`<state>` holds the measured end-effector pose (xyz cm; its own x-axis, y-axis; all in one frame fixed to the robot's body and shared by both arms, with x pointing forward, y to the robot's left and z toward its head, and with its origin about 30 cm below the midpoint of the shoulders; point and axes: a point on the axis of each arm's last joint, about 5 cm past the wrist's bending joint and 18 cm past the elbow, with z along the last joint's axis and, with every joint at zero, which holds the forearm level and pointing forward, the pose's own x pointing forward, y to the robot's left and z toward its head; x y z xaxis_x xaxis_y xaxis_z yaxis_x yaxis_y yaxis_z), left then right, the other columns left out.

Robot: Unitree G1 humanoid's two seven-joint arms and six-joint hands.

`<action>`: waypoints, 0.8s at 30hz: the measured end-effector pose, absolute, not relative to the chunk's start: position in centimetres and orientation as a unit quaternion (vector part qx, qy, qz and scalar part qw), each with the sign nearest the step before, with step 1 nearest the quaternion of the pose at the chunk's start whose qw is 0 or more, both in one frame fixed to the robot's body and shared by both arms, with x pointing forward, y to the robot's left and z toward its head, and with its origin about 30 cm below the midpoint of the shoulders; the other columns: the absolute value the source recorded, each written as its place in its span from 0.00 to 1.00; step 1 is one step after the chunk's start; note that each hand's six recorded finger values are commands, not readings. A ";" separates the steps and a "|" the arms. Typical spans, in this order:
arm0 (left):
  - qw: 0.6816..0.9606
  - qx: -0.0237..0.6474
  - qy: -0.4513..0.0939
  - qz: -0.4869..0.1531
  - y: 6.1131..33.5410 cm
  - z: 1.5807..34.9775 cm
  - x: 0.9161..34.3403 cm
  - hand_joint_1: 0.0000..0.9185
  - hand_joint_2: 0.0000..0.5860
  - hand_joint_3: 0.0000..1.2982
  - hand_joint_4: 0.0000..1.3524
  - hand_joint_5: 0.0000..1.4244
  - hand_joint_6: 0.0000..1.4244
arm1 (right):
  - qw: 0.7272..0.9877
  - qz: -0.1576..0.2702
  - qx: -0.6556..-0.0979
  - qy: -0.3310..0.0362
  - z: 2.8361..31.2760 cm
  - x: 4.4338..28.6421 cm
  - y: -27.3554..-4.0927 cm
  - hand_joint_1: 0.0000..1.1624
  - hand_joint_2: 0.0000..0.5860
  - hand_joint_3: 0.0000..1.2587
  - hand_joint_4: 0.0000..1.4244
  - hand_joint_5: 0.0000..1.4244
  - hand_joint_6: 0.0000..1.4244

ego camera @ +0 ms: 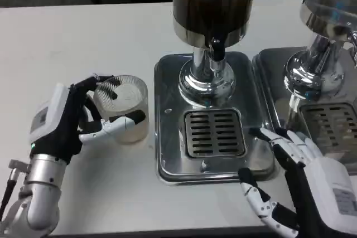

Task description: Grasp the cup under the faucet to collect the drink, then remove the cup.

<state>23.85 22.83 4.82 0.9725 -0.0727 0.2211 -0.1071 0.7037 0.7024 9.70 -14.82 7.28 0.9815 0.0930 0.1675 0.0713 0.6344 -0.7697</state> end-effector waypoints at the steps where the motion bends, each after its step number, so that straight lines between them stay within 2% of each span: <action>1: 0.914 0.387 -0.121 0.008 22.9 4.9 23.8 0.51 0.06 0.49 0.51 0.70 0.88 | 0.899 0.006 -0.427 -0.097 7.3 9.8 -14.8 0.33 0.69 0.20 0.17 0.09 0.05; 16: 0.913 0.372 -0.168 -0.006 22.4 5.5 24.1 0.55 0.04 0.50 0.53 0.70 0.88 | 0.899 0.009 -0.425 -0.102 7.2 10.0 -14.8 0.33 0.69 0.20 0.17 0.09 0.06; 24: 0.915 0.355 -0.182 -0.051 20.1 5.0 24.1 0.55 0.04 0.50 0.53 0.70 0.88 | 0.902 0.000 -0.422 -0.094 7.1 9.5 -14.8 0.33 0.69 0.20 0.17 0.10 0.06</action>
<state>24.07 20.09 4.95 0.9283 -0.2226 0.2978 -0.0365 0.7426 0.6688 9.46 -14.76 7.11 0.9822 0.0805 0.1696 0.0787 0.6437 -0.7612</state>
